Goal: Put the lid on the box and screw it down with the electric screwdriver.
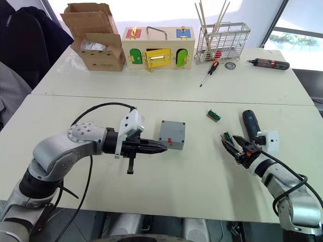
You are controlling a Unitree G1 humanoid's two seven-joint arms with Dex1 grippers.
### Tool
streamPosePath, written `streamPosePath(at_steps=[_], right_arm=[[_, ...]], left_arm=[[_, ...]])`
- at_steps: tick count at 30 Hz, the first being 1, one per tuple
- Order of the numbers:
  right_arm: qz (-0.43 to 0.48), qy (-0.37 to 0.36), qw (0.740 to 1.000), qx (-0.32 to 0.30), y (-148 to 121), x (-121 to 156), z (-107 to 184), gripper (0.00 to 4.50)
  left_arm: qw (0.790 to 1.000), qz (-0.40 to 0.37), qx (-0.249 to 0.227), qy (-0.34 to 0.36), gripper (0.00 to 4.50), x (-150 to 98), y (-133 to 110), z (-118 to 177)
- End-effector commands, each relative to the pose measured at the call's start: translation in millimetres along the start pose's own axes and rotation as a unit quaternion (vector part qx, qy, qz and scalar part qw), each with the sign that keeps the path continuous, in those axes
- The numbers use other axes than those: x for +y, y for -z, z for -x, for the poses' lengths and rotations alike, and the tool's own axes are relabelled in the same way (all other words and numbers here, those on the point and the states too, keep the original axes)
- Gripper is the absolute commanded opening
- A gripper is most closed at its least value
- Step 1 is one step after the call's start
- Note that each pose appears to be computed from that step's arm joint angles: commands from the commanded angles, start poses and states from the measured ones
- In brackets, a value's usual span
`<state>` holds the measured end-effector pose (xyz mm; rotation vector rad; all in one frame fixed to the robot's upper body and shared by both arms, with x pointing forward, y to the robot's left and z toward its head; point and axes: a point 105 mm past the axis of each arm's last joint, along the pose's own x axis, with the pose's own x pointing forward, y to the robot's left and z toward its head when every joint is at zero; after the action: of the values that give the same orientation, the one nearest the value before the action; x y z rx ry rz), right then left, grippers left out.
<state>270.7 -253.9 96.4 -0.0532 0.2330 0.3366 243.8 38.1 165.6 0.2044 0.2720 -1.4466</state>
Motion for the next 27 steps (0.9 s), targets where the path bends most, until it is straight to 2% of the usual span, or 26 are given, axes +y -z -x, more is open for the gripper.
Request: streamPosePath(at_steps=[1,2,8,27], right_arm=[[0.008,0.015,1.000,-0.020,-8,-5,-1,0.21],[0.010,0.015,1.000,-0.019,-7,-5,-2,0.09],[0.014,0.015,1.000,-0.016,-5,-5,-3,0.09],[0.008,0.004,0.997,-0.075,-39,3,5,0.09]], left_arm=[[1.000,-0.018,-0.011,0.001,0.00,-3,-8,0],[1.000,-0.018,-0.011,0.001,0.00,-3,-8,0],[1.000,-0.019,-0.013,-0.006,0.00,0,-9,1],[1.000,-0.017,-0.015,-0.005,0.00,2,-6,-3]])
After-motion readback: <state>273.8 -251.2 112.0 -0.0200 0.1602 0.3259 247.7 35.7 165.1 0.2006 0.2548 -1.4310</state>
